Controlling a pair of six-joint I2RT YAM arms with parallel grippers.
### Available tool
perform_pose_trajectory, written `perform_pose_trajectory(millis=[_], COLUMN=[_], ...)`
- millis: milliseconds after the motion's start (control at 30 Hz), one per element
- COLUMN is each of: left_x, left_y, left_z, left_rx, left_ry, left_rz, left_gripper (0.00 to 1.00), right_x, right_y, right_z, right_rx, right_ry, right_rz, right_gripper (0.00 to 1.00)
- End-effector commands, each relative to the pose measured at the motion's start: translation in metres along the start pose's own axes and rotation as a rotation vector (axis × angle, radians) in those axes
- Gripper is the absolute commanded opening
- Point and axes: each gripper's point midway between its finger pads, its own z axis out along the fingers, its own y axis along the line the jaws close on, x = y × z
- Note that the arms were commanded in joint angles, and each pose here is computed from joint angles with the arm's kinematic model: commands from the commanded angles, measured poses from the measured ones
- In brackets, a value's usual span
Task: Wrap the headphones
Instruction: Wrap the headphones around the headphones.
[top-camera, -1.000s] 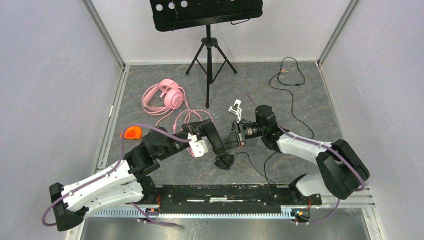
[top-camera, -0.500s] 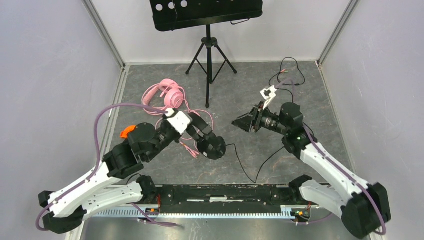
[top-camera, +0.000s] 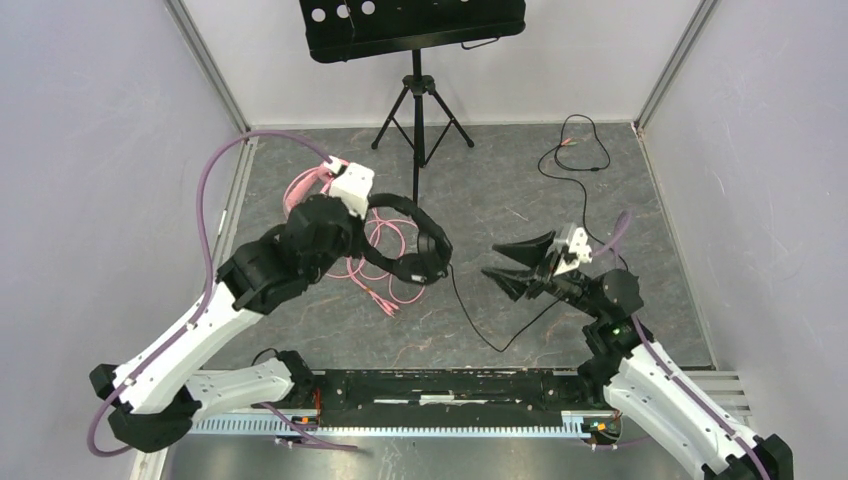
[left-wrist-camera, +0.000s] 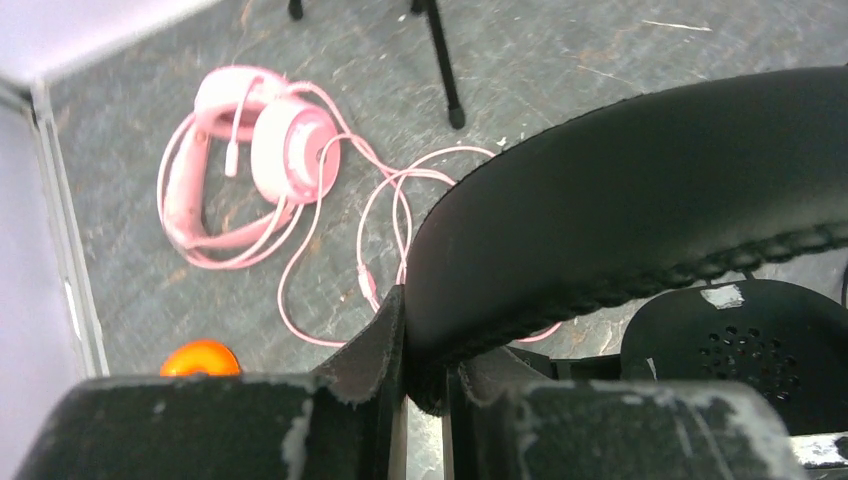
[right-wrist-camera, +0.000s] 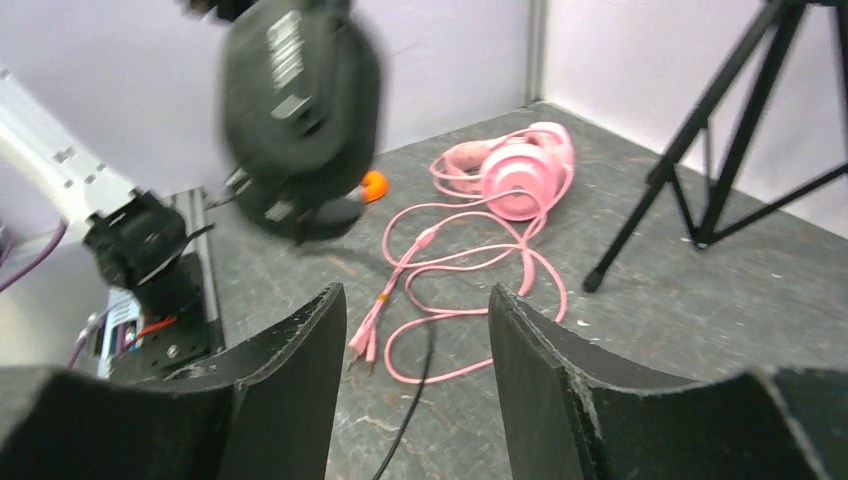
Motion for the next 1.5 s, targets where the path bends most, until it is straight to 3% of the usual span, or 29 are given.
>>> perform_pose_trajectory(millis=[0,133,300,800,1000,1333,1467], left_x=[-0.012,-0.010,-0.022,-0.028,-0.032,-0.035,-0.035], left_y=[0.010,0.013,-0.019,-0.030,-0.036,-0.065,-0.081], left_z=[0.005,0.019,0.012,-0.002,-0.007,-0.032,-0.051], left_rx=[0.006,0.072,0.279,0.367,0.411,0.622,0.752], left_ry=[0.042,0.100,0.095,0.058,0.044,0.024,0.019], left_rz=[-0.253,-0.386,-0.456,-0.478,-0.483,-0.483,-0.493], left_gripper=[0.02,0.02,0.02,0.02,0.02,0.02,0.02], right_x=[-0.002,0.025,0.065,0.140,0.163,0.158,0.147], right_y=[0.027,0.030,0.025,0.036,0.048,0.032,0.006], right_z=[-0.004,-0.001,-0.001,-0.011,-0.022,-0.029,-0.020], right_rx=[-0.110,-0.133,-0.101,-0.092,-0.117,-0.031,0.081], right_ry=[-0.101,-0.002,0.096,0.195,0.226,0.167,0.175], right_rz=[-0.134,-0.157,-0.158,-0.033,0.022,-0.050,-0.156], right_gripper=[0.60,0.62,0.63,0.63,0.50,0.00,0.00])
